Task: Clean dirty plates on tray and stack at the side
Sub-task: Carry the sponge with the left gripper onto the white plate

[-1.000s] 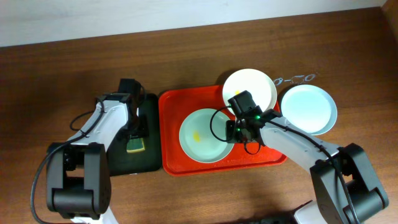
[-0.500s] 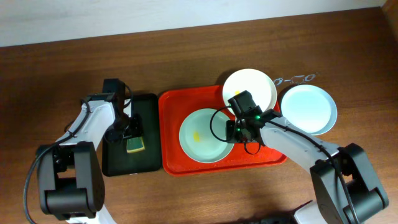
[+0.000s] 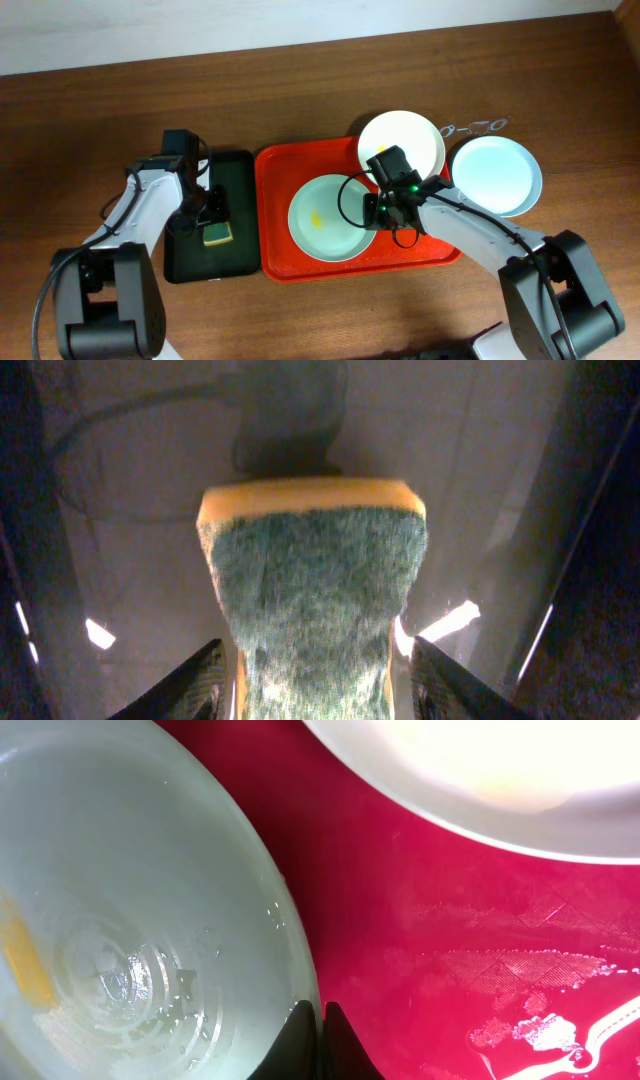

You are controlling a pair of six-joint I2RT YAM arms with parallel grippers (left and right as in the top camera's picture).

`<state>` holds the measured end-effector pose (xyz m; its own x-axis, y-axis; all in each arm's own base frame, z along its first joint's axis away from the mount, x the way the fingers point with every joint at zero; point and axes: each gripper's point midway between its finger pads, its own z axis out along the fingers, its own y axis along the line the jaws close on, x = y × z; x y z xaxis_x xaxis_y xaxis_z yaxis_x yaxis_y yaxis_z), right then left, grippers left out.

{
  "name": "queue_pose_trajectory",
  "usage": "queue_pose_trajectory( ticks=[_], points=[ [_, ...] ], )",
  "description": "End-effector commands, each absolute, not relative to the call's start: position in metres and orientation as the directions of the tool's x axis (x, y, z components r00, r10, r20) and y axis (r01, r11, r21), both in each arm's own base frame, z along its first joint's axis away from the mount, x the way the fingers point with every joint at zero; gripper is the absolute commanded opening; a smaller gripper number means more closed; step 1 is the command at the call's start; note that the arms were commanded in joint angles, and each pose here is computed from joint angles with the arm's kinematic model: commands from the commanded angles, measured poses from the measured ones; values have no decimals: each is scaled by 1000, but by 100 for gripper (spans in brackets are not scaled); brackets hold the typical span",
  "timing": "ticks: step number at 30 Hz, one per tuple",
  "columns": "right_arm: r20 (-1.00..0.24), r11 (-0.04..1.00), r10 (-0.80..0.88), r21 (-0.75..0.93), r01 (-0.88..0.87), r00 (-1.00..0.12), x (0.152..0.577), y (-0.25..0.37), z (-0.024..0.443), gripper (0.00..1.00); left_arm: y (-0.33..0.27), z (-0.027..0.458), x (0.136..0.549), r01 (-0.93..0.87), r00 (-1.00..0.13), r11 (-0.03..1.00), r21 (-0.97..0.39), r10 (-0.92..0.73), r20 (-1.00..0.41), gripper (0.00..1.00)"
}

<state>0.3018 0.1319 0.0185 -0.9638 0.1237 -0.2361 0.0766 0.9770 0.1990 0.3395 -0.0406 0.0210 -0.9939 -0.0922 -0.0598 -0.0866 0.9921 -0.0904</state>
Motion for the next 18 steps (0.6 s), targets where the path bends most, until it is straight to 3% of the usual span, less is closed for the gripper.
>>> queue_pose_trajectory(
  ticks=[1, 8, 9, 12, 18],
  points=[
    [-245, 982, 114, 173, 72, -963, 303, 130, 17, 4, -42, 20, 336, -75, -994, 992, -98, -82, -71, 50],
    [-245, 982, 114, 173, 72, -963, 303, 130, 17, 4, -42, 21, 340, -73, -993, 992, -101, -82, -86, 20],
    [-245, 982, 114, 173, 72, -963, 303, 130, 17, 4, -42, 21, 340, -73, -993, 992, -102, -82, -86, 12],
    [-245, 982, 114, 173, 72, -963, 303, 130, 17, 4, -43, 30, 344, -66, -992, 992, -103, -76, -102, 2],
    [-245, 982, 115, 174, 73, -963, 303, 131, 17, 4, -53, 109, 366, 1, -954, 999, -52, -14, -299, 0]
  ],
)
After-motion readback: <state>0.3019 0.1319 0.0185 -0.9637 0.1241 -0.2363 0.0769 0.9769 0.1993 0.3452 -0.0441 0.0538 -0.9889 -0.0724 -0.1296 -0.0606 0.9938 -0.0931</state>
